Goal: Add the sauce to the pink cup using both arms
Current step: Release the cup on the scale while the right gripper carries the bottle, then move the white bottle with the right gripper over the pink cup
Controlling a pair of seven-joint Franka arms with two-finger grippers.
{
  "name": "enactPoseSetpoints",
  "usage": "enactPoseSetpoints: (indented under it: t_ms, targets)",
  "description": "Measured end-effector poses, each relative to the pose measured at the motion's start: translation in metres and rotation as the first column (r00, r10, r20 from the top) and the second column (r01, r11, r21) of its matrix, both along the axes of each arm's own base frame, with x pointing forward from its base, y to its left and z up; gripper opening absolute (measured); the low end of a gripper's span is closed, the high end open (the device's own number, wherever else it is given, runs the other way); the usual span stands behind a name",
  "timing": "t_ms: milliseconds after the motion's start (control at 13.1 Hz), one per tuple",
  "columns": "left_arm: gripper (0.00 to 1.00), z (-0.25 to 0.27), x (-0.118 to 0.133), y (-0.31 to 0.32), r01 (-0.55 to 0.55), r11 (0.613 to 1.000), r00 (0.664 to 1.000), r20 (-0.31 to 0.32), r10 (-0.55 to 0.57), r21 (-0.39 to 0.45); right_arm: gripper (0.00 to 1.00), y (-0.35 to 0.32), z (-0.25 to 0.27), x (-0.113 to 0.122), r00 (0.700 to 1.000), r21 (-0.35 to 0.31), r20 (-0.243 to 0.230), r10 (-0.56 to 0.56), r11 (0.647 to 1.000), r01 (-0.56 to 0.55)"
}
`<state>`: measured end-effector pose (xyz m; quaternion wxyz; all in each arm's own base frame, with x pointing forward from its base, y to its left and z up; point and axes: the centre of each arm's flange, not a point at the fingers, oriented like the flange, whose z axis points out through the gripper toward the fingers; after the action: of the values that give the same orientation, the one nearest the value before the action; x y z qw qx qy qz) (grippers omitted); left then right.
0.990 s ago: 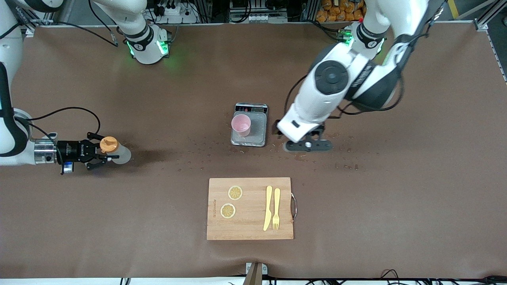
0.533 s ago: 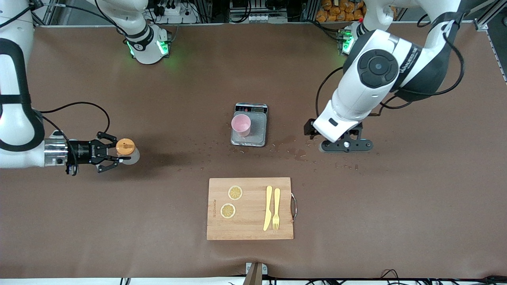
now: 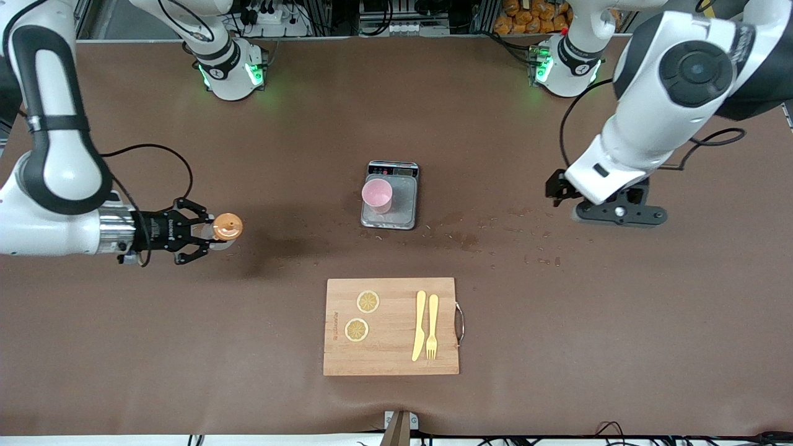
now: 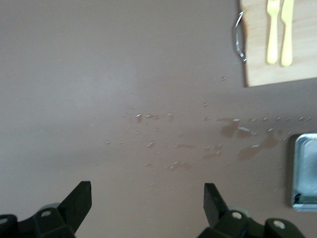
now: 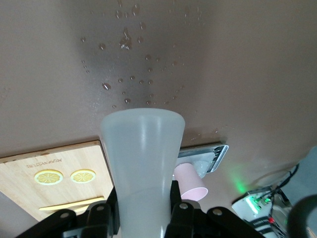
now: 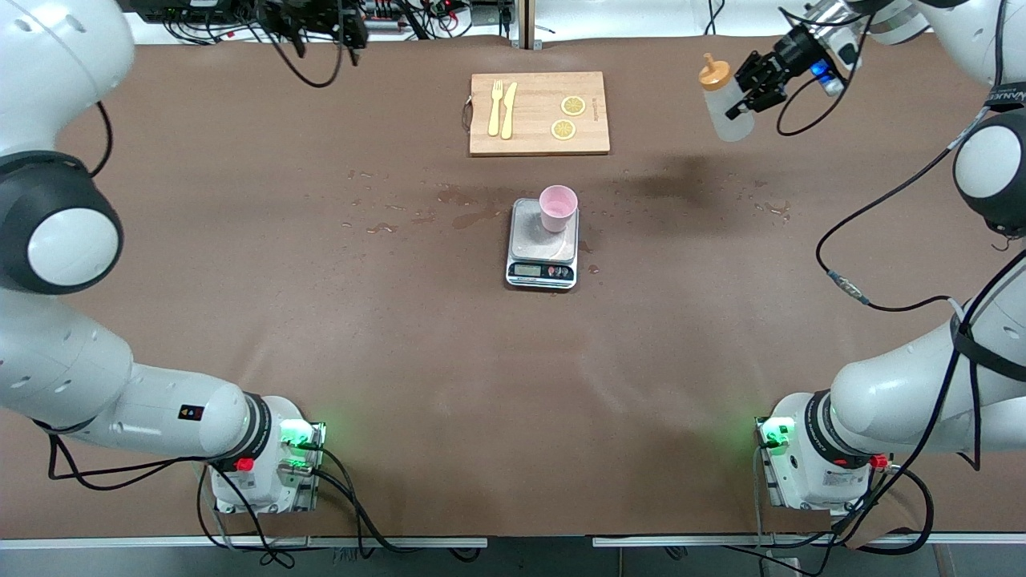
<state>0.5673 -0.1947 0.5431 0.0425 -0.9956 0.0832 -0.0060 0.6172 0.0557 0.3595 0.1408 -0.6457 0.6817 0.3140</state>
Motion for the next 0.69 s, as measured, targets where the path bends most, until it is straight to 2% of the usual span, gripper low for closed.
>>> enactPoseSetpoints:
  t_ms: [305, 457, 686]
  targets:
    - [1.0, 0.03, -0.024, 0.034, 0.069, 0.998, 0.997, -0.027, -0.069, 0.003, 0.4, 0.049, 0.006, -0.024, 1.0, -0.077, -0.019, -0.023, 0.997, 0.022]
    - [1.0, 0.047, -0.032, 0.058, 0.094, 0.996, 0.995, -0.039, -0.094, 0.003, 0.4, 0.076, 0.013, -0.032, 0.999, -0.155, -0.023, -0.03, 0.988, 0.026]
    - [1.0, 0.068, -0.038, 0.098, 0.044, 0.998, 0.998, -0.047, -0.046, -0.042, 0.4, 0.13, 0.011, -0.047, 0.999, -0.26, -0.021, -0.041, 0.965, 0.034]
